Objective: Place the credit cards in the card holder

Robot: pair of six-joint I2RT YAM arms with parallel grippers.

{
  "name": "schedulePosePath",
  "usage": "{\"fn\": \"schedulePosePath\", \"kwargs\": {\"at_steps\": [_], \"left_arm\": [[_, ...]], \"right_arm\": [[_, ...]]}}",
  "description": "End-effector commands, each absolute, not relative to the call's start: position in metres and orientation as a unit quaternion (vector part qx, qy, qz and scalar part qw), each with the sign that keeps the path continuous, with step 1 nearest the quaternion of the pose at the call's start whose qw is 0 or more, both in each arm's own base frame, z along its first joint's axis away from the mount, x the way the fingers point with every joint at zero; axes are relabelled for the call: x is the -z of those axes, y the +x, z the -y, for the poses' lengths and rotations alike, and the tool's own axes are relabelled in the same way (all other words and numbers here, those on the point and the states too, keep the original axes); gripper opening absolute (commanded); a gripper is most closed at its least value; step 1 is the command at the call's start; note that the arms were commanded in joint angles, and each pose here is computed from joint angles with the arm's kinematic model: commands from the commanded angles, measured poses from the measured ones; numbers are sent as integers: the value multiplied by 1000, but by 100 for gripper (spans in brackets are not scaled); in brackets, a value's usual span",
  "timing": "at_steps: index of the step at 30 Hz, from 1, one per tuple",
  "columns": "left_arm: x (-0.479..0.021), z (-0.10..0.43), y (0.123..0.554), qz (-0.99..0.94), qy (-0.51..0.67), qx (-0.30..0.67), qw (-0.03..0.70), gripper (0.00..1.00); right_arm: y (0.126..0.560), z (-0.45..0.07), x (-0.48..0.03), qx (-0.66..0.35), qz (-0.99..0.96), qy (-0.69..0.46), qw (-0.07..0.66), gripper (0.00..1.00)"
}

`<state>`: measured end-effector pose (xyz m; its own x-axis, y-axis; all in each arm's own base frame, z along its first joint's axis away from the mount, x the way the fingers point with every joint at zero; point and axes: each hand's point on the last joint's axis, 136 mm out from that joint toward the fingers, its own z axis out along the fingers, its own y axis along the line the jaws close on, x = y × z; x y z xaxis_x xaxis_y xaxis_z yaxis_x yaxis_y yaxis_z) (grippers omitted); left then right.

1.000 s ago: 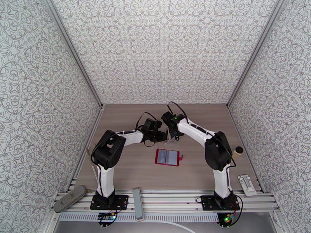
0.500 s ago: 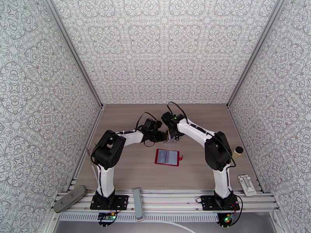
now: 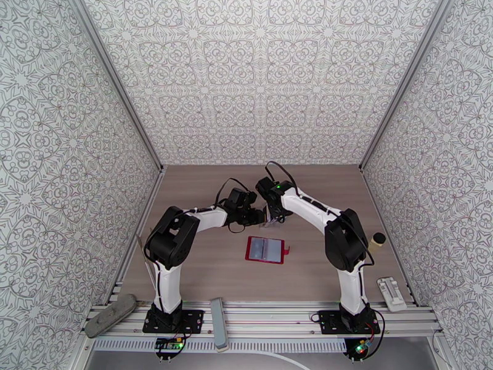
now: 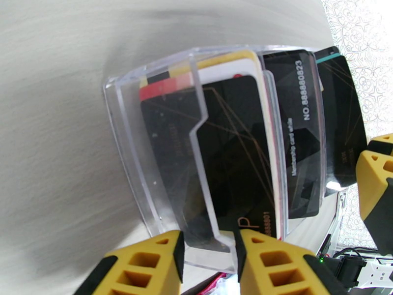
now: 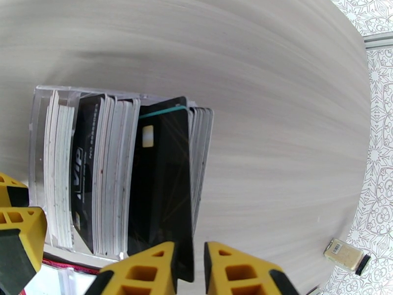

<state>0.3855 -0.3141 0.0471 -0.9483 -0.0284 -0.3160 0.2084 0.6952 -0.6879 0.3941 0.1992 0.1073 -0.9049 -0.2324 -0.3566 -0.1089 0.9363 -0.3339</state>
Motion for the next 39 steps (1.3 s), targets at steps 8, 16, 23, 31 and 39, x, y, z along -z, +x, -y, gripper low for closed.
{"fn": "schedulePosePath", "kwargs": {"at_steps": [8,16,23,31,39], "left_arm": [[-26,308,381,-919,37,373,125,33],[-26,308,381,-918,37,375,125,33],[-25,307,382,-919,36,372,126,33],[-25,307,382,-919,36,372,125,33],[-24,306,382,-919,35,371,125,33]], "right_arm": [[398,-205,-117,146,-963,-92,208,26],[410,-211,-118,143,-961,-94,215,48],[429,-205,-113,127,-966,-73,214,50],[440,-205,-104,101,-971,-62,206,50],[442,-204,-95,91,-975,-56,196,50]]}}
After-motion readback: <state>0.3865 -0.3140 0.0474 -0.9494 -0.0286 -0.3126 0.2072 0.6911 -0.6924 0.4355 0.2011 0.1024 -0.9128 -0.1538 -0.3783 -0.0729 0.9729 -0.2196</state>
